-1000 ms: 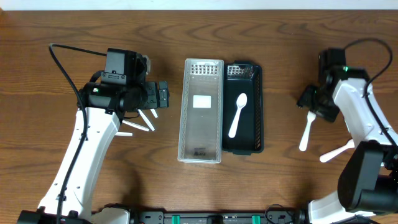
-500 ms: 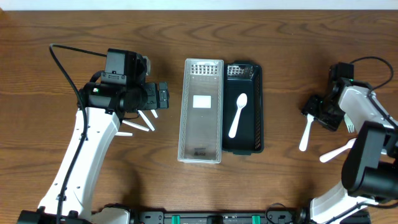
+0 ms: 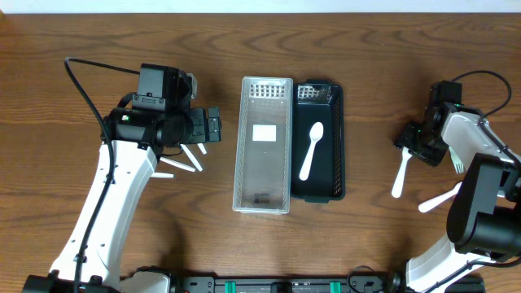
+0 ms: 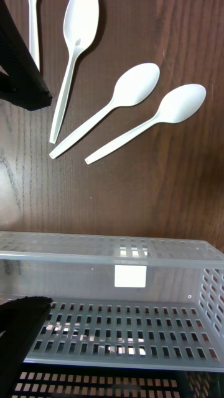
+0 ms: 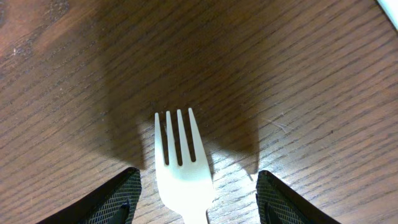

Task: Pack container
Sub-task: 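Lower the right gripper onto the white fork and grasp it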

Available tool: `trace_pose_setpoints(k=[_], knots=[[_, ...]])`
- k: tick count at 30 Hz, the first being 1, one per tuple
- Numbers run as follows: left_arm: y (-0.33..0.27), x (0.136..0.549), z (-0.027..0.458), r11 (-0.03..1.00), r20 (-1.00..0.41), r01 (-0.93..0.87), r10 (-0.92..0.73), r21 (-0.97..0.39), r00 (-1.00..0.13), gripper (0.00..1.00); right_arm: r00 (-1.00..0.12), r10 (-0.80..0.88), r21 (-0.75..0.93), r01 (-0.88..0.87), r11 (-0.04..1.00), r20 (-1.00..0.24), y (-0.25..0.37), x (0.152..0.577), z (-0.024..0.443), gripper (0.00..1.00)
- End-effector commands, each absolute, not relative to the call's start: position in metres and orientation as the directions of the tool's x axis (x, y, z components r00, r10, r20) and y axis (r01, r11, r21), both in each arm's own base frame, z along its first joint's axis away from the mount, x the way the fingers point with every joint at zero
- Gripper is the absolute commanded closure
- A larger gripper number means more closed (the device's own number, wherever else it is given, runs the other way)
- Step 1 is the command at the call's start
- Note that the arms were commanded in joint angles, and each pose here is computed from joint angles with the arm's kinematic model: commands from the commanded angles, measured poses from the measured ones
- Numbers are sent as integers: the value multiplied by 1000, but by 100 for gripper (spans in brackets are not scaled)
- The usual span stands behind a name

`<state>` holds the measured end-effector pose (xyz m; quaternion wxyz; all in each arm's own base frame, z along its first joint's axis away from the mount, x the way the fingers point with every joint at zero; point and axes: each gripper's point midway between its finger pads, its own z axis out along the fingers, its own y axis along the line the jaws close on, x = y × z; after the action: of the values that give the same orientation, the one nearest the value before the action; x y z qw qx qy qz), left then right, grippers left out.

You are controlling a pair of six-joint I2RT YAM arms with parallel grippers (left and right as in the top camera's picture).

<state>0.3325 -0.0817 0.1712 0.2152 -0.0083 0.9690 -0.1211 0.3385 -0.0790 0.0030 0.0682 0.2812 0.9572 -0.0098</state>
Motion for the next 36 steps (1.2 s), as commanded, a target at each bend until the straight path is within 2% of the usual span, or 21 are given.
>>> trace_pose_setpoints(k=[1, 10, 14, 18, 24, 26, 31, 36], knots=[[-79, 335, 180, 973, -442, 53, -53, -224, -895, 2, -846, 523, 9, 525, 851, -104, -79, 333, -7, 39], [-79, 335, 180, 973, -442, 53, -54, -224, -895, 2, -853, 518, -5, 519, 855, -64, -78, 327, -20, 41], [-79, 335, 180, 973, -442, 53, -53, -224, -895, 2, -853, 518, -4, 519, 855, -64, -78, 327, -20, 63], [-79, 335, 180, 973, -442, 53, -53, -224, -895, 2, -853, 518, -4, 519, 855, -65, -78, 327, -20, 80], [-79, 335, 180, 973, -442, 53, -53, -224, -895, 2, -853, 518, 4, 519, 855, -67, -77, 328, -18, 96], [-79, 335, 180, 973, -442, 53, -53, -225, -896, 2, -854, 515, 9, 516, 856, -75, -76, 330, -14, 96], [-79, 335, 180, 973, -442, 52, -53, -224, -896, 2, -860, 482, 43, 482, 875, -170, -67, 352, 37, 96], [-79, 335, 180, 973, -442, 52, -53, -224, -896, 2, -852, 393, 140, 367, 920, -345, -29, 386, 137, 96]])
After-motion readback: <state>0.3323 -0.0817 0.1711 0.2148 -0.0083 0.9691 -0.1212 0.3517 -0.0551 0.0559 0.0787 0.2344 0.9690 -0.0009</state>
